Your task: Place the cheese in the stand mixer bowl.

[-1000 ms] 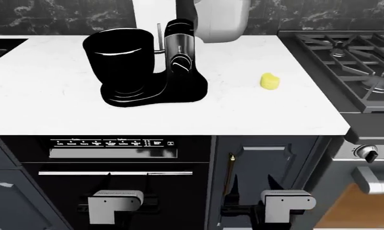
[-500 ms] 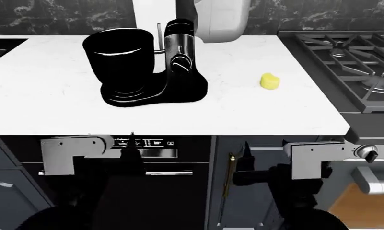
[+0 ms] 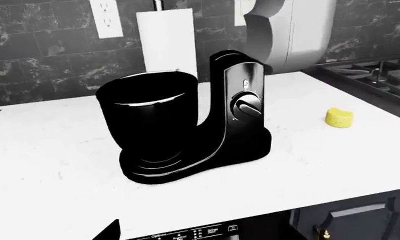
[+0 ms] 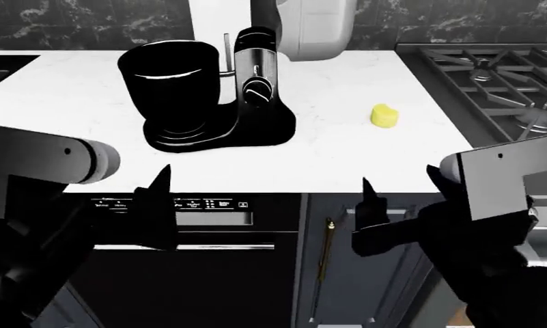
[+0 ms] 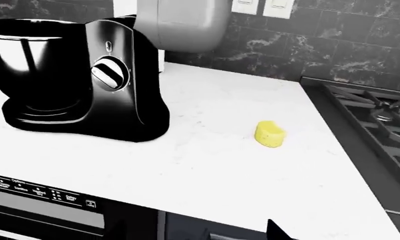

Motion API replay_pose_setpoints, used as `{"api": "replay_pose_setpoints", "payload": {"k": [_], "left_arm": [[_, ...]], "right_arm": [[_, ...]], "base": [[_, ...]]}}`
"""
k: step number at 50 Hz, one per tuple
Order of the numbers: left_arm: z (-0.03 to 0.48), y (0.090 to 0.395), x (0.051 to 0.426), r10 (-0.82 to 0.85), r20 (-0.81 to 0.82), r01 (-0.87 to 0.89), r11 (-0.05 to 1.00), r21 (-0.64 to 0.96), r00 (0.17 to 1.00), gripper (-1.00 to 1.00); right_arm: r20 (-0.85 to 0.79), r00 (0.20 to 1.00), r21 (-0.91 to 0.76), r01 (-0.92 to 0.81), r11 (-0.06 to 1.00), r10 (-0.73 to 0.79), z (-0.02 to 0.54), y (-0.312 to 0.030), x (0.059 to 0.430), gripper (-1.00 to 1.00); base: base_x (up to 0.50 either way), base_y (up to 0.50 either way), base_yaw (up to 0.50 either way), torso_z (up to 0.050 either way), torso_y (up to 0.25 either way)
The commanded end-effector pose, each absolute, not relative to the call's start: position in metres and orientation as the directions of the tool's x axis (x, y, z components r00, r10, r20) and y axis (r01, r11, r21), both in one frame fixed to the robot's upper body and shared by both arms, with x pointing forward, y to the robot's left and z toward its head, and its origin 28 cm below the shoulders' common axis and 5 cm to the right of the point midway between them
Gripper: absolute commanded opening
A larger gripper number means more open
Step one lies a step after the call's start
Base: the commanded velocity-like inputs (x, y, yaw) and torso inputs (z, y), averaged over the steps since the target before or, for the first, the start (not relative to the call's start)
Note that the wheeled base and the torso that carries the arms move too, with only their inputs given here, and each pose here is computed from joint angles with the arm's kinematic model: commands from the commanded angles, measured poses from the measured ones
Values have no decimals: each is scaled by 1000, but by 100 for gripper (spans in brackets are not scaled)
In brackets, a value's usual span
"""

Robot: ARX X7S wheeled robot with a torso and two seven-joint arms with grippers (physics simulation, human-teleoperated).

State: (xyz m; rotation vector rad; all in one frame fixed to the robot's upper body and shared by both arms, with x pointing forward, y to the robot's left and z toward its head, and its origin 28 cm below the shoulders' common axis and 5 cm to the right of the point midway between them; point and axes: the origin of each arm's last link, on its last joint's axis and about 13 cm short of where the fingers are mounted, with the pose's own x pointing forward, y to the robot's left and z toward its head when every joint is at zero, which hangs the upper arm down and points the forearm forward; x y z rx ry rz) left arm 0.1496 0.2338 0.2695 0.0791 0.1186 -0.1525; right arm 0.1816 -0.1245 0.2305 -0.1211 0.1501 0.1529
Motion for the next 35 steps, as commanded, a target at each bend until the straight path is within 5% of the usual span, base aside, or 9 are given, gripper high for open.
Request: {"api": "replay_pose_setpoints", "payload": {"k": [1,20,35], "left_arm": [[287,250,131,-101,-189,125,984,123,977,100],[291,261,132,-65,-161,81,992,94,985,100],[293,265,133,-49,-150,62,994,87,988,100]], "right_arm": [[-145,981,-157,-150,976,128,255,-141,162,100],[-156,985,-132,-92,987,71,251,-152,175,100],[-148,988,-152,-62,986,39,247,-150,178,100]], "base": [[0,0,0,0,0],[0,-389,0,0,0],[69,267,0,0,0]]}}
